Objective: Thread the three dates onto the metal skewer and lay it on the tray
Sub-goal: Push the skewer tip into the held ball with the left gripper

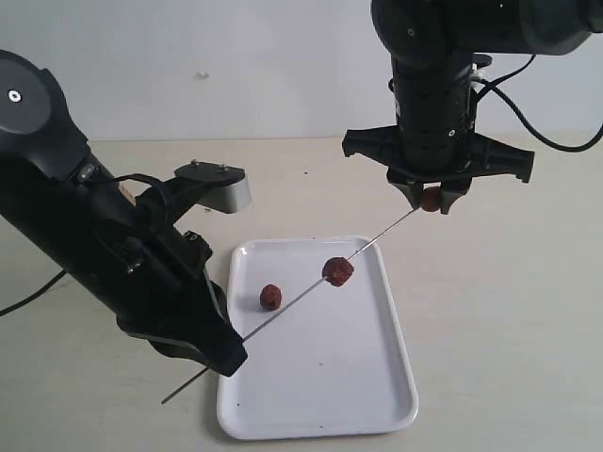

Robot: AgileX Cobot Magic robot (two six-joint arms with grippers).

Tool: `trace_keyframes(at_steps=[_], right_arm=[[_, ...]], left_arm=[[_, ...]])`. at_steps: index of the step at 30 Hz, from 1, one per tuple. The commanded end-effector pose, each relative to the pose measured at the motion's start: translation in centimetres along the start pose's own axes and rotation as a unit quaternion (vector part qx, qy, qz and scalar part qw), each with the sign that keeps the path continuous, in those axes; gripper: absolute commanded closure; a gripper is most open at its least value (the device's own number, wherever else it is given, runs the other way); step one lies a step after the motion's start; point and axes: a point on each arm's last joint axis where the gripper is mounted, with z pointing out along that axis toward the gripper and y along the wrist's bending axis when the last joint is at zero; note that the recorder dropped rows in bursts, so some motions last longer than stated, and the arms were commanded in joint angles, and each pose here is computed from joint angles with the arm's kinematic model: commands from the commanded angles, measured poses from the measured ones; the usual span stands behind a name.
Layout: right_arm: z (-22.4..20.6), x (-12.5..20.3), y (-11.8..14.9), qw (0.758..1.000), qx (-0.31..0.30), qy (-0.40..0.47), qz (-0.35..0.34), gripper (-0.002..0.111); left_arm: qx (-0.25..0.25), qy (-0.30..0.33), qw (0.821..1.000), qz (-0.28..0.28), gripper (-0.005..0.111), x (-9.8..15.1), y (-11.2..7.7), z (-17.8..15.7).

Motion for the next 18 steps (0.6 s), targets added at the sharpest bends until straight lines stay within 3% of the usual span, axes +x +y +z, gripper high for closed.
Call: trace_keyframes(at_steps=[1, 18], right_arm=[[-0.2, -0.05, -0.03, 1.0, -0.006, -0.005, 0.001, 0.077], [-0.2, 0.03, 0.07, 1.0, -0.011, -0.001, 0.003, 0.077]], left_arm=[[0.0, -0.01, 1.0, 0.001, 0.107, -0.06, -0.1, -0.22], [-0.001, -0.002, 1.0, -0.007, 0.107, -0.19, 0.44, 0.71]])
